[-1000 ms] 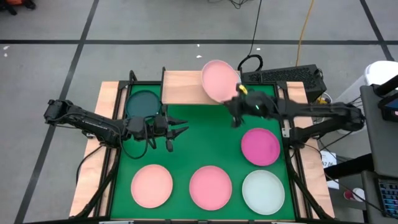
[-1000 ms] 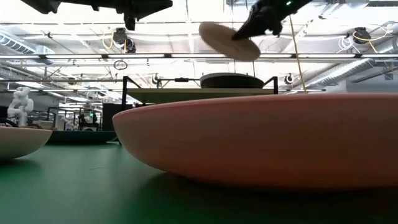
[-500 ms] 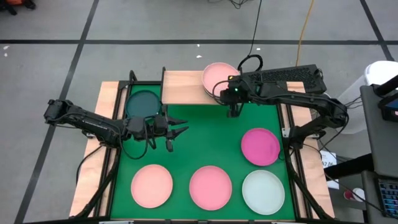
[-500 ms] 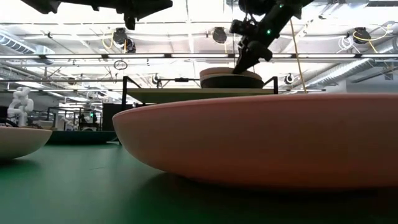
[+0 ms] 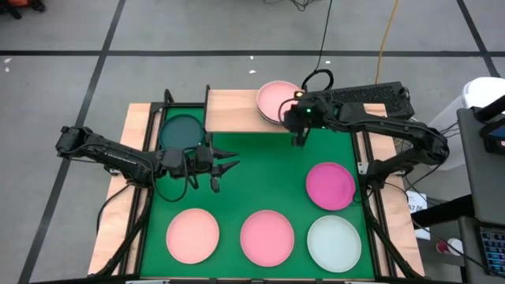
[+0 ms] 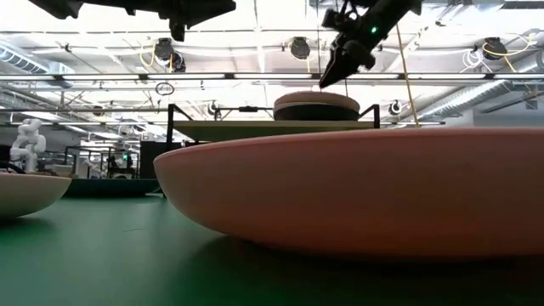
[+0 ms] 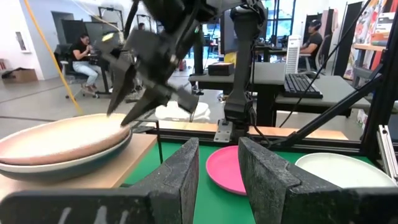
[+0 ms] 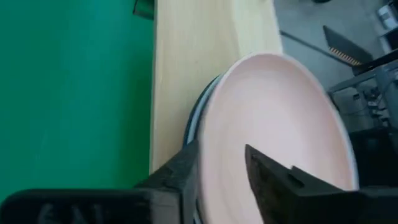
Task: Place and stack plates onto a shelf
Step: Stack the top light orange plate on top of the white plate on the shelf, then stack the white plate on top of the light orange plate on the shelf
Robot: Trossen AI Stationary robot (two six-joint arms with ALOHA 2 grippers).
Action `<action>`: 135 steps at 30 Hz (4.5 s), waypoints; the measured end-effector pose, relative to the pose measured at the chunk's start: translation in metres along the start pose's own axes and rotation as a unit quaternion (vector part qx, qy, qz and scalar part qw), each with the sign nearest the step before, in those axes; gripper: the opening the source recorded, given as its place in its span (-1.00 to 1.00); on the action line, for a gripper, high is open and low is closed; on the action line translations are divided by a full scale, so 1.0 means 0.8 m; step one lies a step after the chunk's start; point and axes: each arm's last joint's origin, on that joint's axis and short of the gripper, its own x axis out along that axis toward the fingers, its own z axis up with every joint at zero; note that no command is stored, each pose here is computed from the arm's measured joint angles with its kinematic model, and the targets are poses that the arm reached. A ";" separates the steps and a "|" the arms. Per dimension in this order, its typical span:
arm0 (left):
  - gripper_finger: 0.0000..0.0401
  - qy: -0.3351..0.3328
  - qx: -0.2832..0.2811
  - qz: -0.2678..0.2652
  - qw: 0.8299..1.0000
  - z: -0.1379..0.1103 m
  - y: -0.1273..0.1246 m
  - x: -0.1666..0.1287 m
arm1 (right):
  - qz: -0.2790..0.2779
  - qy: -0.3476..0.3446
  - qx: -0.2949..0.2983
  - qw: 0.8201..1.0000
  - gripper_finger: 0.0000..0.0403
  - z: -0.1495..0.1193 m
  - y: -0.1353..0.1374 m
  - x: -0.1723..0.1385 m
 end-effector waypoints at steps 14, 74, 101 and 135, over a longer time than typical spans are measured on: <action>-0.40 0.004 -0.007 0.000 1.000 -0.001 0.000 0.000 | 0.188 -0.017 0.058 0.980 -0.31 0.002 0.092 -0.097; -0.40 0.005 -0.026 -0.005 1.000 -0.001 -0.003 -0.001 | 0.369 0.414 0.374 0.743 -0.48 -0.181 0.309 -0.086; -0.40 -0.017 -0.030 -0.006 0.999 0.004 -0.004 -0.001 | 0.341 0.031 0.439 0.830 -1.00 -0.121 0.239 -0.102; -0.40 -0.019 -0.019 -0.009 1.000 0.005 -0.004 -0.001 | 0.009 -0.052 0.497 0.866 -1.00 -0.041 -0.118 -0.016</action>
